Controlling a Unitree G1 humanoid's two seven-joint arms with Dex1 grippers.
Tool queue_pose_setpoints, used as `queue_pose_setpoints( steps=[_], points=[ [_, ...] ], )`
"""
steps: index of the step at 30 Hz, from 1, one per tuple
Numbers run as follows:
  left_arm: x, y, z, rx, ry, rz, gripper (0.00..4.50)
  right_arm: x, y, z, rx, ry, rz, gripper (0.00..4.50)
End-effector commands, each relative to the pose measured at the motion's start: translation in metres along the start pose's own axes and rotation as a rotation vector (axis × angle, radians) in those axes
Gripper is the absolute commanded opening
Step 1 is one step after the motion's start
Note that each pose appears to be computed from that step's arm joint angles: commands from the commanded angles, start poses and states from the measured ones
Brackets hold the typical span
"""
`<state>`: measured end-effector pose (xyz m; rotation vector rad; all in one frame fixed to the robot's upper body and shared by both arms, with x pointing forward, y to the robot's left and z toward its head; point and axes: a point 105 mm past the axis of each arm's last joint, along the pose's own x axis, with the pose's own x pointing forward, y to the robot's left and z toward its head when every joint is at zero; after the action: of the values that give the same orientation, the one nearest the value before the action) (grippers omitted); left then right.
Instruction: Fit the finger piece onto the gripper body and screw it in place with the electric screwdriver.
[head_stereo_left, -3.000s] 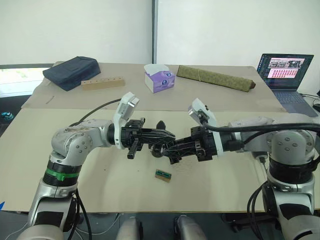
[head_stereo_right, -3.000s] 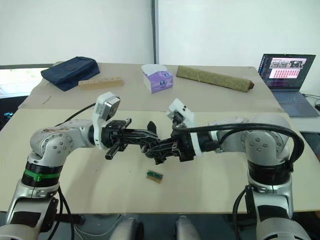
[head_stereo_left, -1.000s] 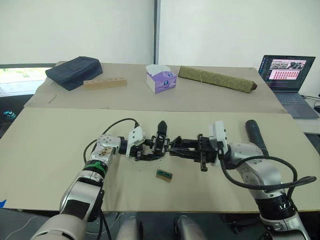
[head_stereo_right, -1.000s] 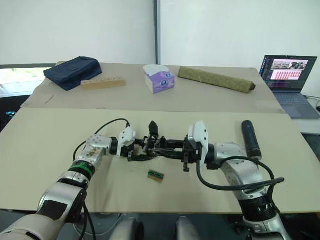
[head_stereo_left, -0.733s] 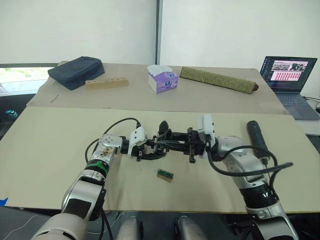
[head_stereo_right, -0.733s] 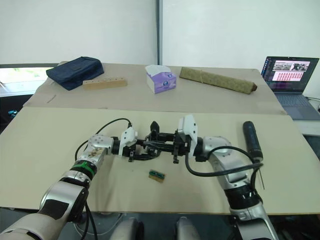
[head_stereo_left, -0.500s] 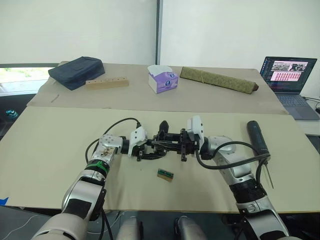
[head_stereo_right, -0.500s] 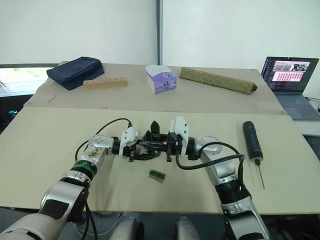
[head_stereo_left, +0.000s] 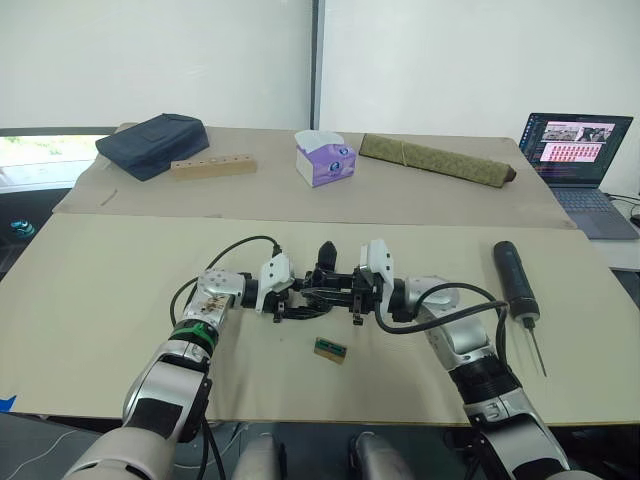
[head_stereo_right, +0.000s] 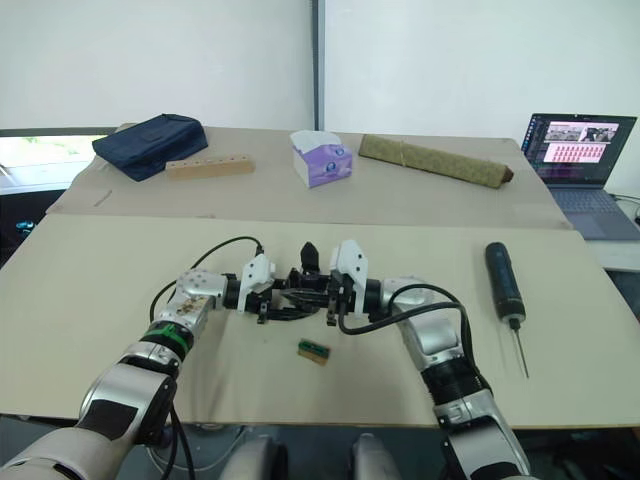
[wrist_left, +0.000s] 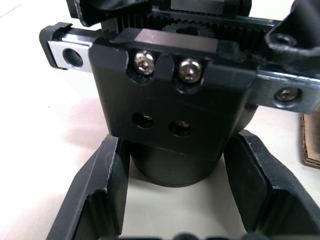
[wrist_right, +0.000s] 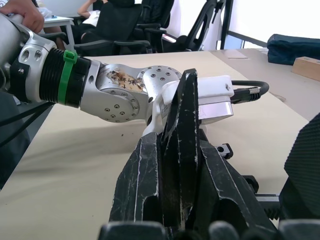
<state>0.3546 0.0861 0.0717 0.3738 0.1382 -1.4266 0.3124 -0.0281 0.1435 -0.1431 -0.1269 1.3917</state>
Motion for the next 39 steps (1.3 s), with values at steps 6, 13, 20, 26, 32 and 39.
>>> queue_pose_setpoints(
  steps=[6,13,20,26,32,39],
  points=[
    [0.000,-0.012,-0.022,-0.043,0.084,-0.030,2.24,-0.005,-0.008,-0.002,-0.008,0.028,-0.036,0.43],
    [0.001,-0.012,-0.021,-0.038,0.078,-0.026,2.24,-0.006,-0.008,-0.005,0.000,0.048,-0.043,0.43],
    [0.000,-0.013,-0.024,-0.048,0.080,-0.025,2.24,-0.012,-0.004,-0.009,0.025,0.072,-0.028,0.43],
    [-0.001,-0.015,-0.026,-0.053,0.086,-0.025,2.24,-0.010,0.003,-0.008,0.039,0.072,0.006,0.43],
    [-0.002,-0.016,-0.027,-0.057,0.088,-0.025,2.24,-0.005,0.007,-0.010,0.048,0.079,0.026,0.43],
    [-0.002,-0.017,-0.029,-0.062,0.088,-0.023,2.24,0.001,0.011,-0.012,0.052,0.079,0.044,0.43]
  ],
)
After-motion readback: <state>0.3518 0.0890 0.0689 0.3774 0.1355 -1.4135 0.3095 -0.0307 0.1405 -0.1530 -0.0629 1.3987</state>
